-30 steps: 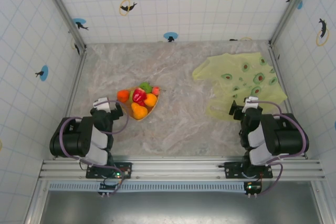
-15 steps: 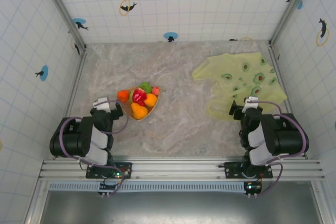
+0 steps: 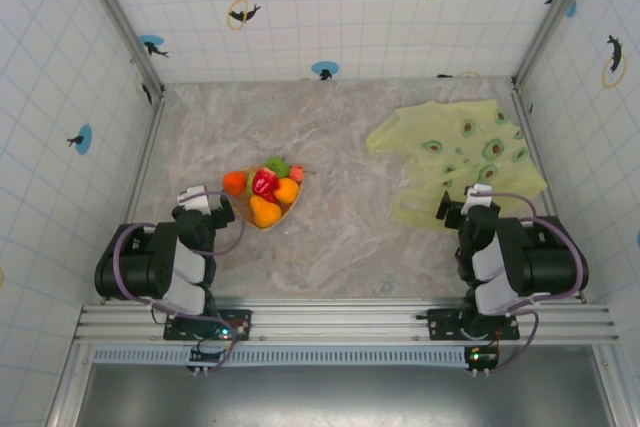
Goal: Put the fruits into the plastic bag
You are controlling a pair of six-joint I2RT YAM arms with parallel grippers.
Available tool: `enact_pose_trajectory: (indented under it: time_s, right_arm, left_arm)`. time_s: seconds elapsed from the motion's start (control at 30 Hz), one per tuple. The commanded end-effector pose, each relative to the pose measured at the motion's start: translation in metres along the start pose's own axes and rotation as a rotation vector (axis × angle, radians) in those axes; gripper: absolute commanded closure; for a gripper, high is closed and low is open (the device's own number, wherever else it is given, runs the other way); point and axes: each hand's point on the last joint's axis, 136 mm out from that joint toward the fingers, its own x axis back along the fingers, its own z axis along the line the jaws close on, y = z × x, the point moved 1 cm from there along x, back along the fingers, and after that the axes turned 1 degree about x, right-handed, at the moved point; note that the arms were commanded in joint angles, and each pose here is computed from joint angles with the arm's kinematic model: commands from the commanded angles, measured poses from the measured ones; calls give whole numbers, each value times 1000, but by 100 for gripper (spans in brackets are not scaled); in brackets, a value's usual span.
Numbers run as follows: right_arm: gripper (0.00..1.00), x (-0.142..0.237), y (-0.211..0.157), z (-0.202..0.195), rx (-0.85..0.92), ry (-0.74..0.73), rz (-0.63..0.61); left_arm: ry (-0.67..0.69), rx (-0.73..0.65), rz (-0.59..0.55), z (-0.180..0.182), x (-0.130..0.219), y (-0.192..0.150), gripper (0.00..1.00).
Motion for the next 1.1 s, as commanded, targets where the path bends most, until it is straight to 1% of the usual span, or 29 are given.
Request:
enact_pose_trajectory:
  time_s: [0.0, 0.27, 0.47, 0.57, 0.67, 0.8, 0.87, 0.9, 1.0, 1.07]
  right_arm:
    - [1, 4, 3, -1, -7, 1, -23]
    - [0, 4, 4, -1, -6, 0, -26]
    - [1, 9, 11, -10, -13, -78, -49]
    - [0, 16, 14, -21, -38, -136, -62]
    - [0, 28, 20, -32, -82, -193, -108]
    - [0, 42, 24, -40, -154, -211, -157]
    - [1, 41, 25, -38, -189, -198, -150]
    - [0, 40, 27, -35, -198, -184, -141]
    - [1, 38, 37, -21, -220, -107, -136]
    - [0, 39, 47, -7, -220, -29, -151]
  left_arm:
    - [-9, 10, 2, 0, 2, -2, 2]
    - [-5, 9, -4, 1, 3, -1, 2]
    - [21, 20, -17, 5, 5, 3, 2]
    - [70, 42, -38, 13, 9, 8, 2]
    - [157, 74, -50, 28, 15, 11, 2]
    - [308, 151, -90, 53, 30, 17, 2]
    - [373, 215, -104, 63, 36, 21, 2]
    - [397, 268, -108, 67, 38, 22, 2]
    - [422, 396, -111, 71, 42, 27, 2]
    - [398, 475, -95, 66, 42, 31, 2]
